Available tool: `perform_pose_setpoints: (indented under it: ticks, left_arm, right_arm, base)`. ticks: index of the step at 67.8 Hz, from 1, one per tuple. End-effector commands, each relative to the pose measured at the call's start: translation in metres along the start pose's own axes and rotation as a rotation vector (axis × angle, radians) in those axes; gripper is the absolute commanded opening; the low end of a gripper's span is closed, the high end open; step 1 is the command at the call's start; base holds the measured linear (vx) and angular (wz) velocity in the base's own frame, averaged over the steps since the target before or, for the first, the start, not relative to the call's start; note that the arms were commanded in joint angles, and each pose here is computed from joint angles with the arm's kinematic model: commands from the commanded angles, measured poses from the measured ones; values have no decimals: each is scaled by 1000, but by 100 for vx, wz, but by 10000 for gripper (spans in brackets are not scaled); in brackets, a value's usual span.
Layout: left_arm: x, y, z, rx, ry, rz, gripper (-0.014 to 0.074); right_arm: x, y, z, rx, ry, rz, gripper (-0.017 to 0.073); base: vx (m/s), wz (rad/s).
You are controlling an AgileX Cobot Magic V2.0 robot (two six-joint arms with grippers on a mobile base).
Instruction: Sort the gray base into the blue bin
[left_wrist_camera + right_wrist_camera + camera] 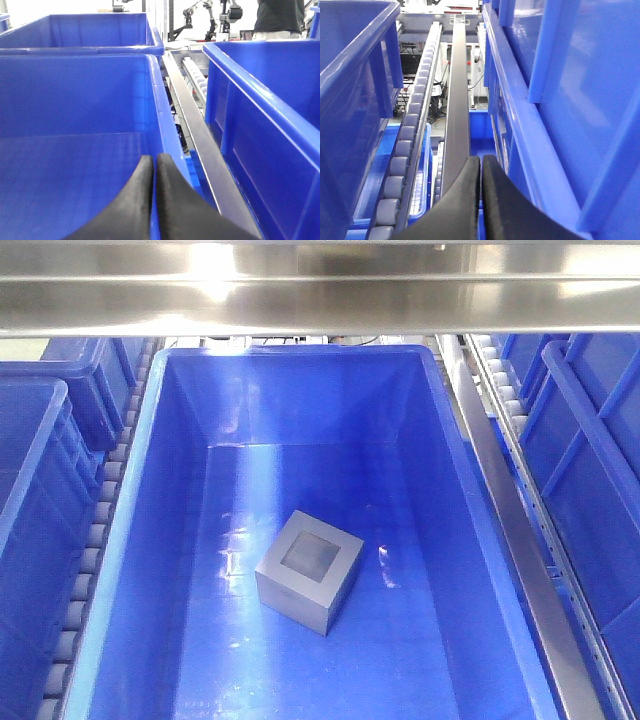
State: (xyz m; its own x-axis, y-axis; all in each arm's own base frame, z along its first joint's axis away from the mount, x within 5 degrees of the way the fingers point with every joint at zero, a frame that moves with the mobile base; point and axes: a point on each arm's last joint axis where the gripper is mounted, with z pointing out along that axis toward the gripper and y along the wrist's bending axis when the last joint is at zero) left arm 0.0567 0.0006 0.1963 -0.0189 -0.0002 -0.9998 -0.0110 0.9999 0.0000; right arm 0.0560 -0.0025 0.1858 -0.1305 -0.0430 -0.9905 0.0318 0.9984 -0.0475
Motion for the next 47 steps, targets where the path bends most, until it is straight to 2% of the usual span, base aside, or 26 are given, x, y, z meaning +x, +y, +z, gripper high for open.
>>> perform_pose_setpoints:
  ticks: [1,47]
  left_arm:
    - [-13,1,-2,-9,-119,-6,-7]
    - [-12,0,-2,-7,-110,-6,-7]
  right_arm:
    - [-5,0,-1,1,-79,-17,-5]
    - [-5,0,-1,1,-79,-17,-5]
  base:
    - [0,0]
    - [0,0]
